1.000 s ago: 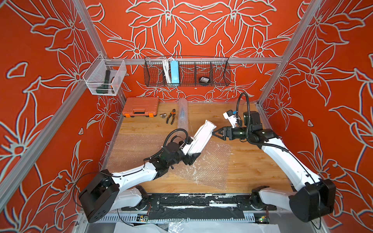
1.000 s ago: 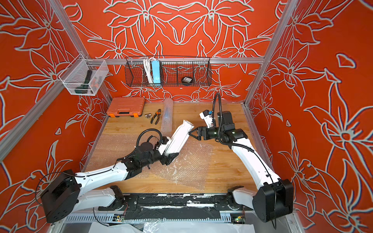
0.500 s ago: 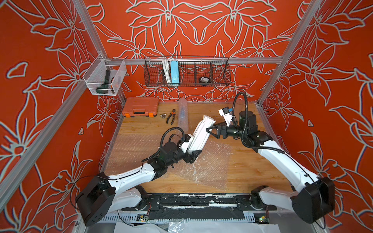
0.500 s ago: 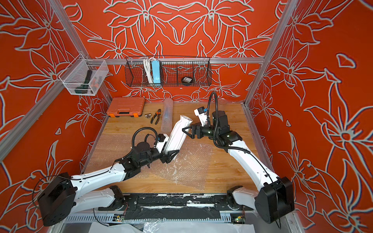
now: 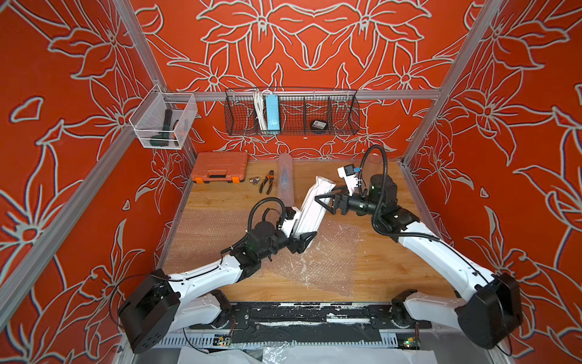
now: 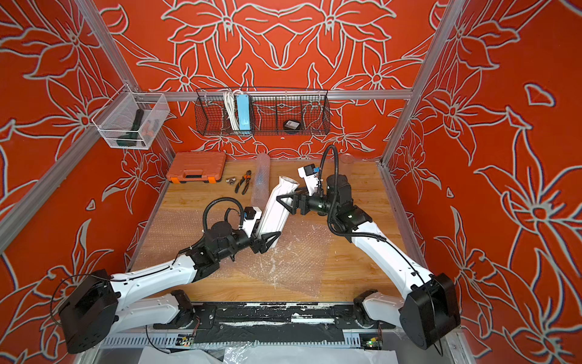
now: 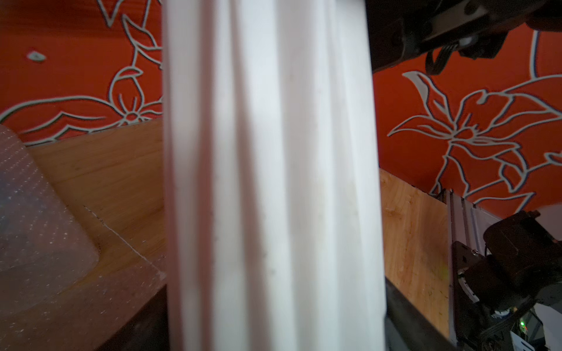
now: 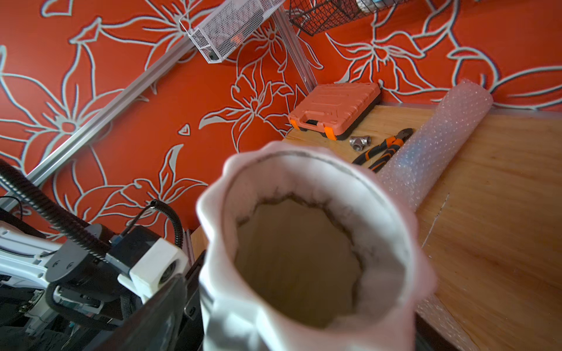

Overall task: Unwrap the vase from the bubble wrap
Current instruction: Pick up the vase from the bubble wrap.

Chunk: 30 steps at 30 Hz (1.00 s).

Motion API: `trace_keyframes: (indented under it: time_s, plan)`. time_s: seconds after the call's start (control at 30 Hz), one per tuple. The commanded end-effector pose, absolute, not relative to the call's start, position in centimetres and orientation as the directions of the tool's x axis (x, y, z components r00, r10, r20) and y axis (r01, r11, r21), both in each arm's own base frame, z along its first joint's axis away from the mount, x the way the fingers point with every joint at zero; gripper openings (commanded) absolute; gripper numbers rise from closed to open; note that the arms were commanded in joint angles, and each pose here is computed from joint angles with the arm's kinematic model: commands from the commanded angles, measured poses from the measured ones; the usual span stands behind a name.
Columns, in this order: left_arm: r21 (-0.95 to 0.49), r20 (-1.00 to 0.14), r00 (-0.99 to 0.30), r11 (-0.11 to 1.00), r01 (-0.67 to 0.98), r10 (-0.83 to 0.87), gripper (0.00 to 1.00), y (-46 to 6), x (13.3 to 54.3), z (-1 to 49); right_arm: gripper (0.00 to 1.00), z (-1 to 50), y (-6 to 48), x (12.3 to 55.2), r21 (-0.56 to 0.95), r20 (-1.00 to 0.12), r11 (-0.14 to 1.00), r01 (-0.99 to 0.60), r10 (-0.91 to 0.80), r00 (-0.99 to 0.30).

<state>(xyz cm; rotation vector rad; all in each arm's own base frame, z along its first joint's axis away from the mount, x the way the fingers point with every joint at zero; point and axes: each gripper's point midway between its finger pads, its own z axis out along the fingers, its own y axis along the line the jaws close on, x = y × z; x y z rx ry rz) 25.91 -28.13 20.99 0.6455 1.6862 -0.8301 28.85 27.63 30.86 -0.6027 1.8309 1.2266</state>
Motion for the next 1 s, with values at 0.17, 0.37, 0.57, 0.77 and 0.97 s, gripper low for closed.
trace_keyframes:
  time_s: [0.17, 0.37, 0.57, 0.77, 0.97]
  plan:
    - [-0.156, -0.986, -0.103, 0.522, 0.839, -0.13, 0.71, -29.2, 25.2, 27.5, 0.91, 31.1, 28.5, 29.5, 0.525, -0.839, 0.39, -0.756, 0.086, -0.538]
    - [-0.152, -0.987, -0.105, 0.497, 0.854, -0.12, 0.7, -29.6, 24.9, 27.4, 0.92, 30.7, 29.1, 29.7, 0.536, -0.833, 0.374, -0.757, 0.086, -0.547]
    - [-0.157, -0.987, -0.114, 0.503, 0.85, -0.116, 0.71, -29.6, 25.0, 27.2, 0.83, 30.6, 29.1, 29.7, 0.526, -0.838, 0.385, -0.758, 0.084, -0.539]
    - [-0.159, -0.987, -0.119, 0.515, 0.842, -0.111, 0.74, -29.5, 25.3, 26.9, 0.77, 30.9, 28.5, 29.9, 0.504, -0.852, 0.423, -0.753, 0.099, -0.515]
    - [-0.166, -0.986, -0.128, 0.523, 0.836, -0.108, 0.79, -29.5, 25.4, 26.8, 0.7, 31.2, 27.9, 30.4, 0.491, -0.86, 0.466, -0.736, 0.126, -0.494]
